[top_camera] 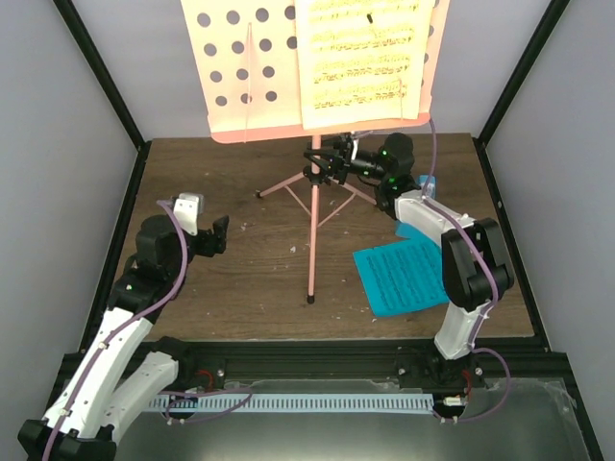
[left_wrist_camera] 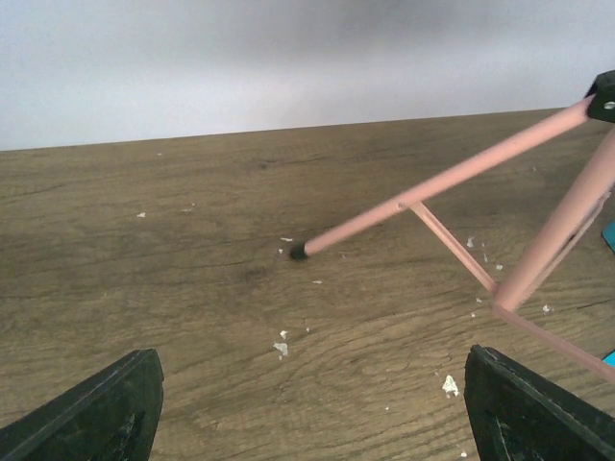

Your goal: Pack up the instrument practice props

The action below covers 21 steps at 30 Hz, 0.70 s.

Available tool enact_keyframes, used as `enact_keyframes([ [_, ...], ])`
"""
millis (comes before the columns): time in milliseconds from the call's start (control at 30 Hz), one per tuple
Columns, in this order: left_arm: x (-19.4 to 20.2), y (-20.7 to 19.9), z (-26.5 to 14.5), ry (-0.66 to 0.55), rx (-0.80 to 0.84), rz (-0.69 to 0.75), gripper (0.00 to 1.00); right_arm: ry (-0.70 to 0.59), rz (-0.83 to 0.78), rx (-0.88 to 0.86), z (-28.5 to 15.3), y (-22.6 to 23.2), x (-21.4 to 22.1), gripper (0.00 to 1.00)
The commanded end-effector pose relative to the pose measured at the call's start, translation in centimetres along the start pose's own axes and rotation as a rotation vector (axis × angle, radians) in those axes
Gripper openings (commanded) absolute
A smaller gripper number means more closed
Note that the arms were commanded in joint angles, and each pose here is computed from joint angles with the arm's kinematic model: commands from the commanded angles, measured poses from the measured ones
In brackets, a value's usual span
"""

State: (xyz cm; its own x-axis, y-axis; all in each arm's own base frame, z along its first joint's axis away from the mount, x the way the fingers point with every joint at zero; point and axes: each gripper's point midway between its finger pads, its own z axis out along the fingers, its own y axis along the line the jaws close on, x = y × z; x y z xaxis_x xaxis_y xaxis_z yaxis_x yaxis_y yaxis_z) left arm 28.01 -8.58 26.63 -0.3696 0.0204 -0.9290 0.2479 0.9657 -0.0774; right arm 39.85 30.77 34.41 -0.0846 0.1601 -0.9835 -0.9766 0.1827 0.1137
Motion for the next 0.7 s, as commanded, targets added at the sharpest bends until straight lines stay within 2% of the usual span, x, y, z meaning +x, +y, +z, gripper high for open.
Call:
enact_keyframes([
  [0, -0.3, 0.0, -0.1, -0.017, 0.001, 0.010, 0.87, -0.029, -0.009, -0.016, 0.5, 1.8, -1.9, 0.13],
  [167, -0.4, 0.0, -0.2, -0.020, 0.002, 0.010, 0.87, -0.089, -0.088, 0.117, 0.5, 2.4, -3.0, 0.01],
  [433, -0.5, 0.0, -0.3, -0.022, 0.002, 0.009, 0.87, -0.202, -0.223, 0.459, 1.1, 2.4, -3.5, 0.01],
  [667, -0.5, 0.0, -0.4, -0.026, 0.000, 0.009, 0.87, -0.277, -0.254, 0.716, 2.6, 1.4, -3.3, 0.01],
])
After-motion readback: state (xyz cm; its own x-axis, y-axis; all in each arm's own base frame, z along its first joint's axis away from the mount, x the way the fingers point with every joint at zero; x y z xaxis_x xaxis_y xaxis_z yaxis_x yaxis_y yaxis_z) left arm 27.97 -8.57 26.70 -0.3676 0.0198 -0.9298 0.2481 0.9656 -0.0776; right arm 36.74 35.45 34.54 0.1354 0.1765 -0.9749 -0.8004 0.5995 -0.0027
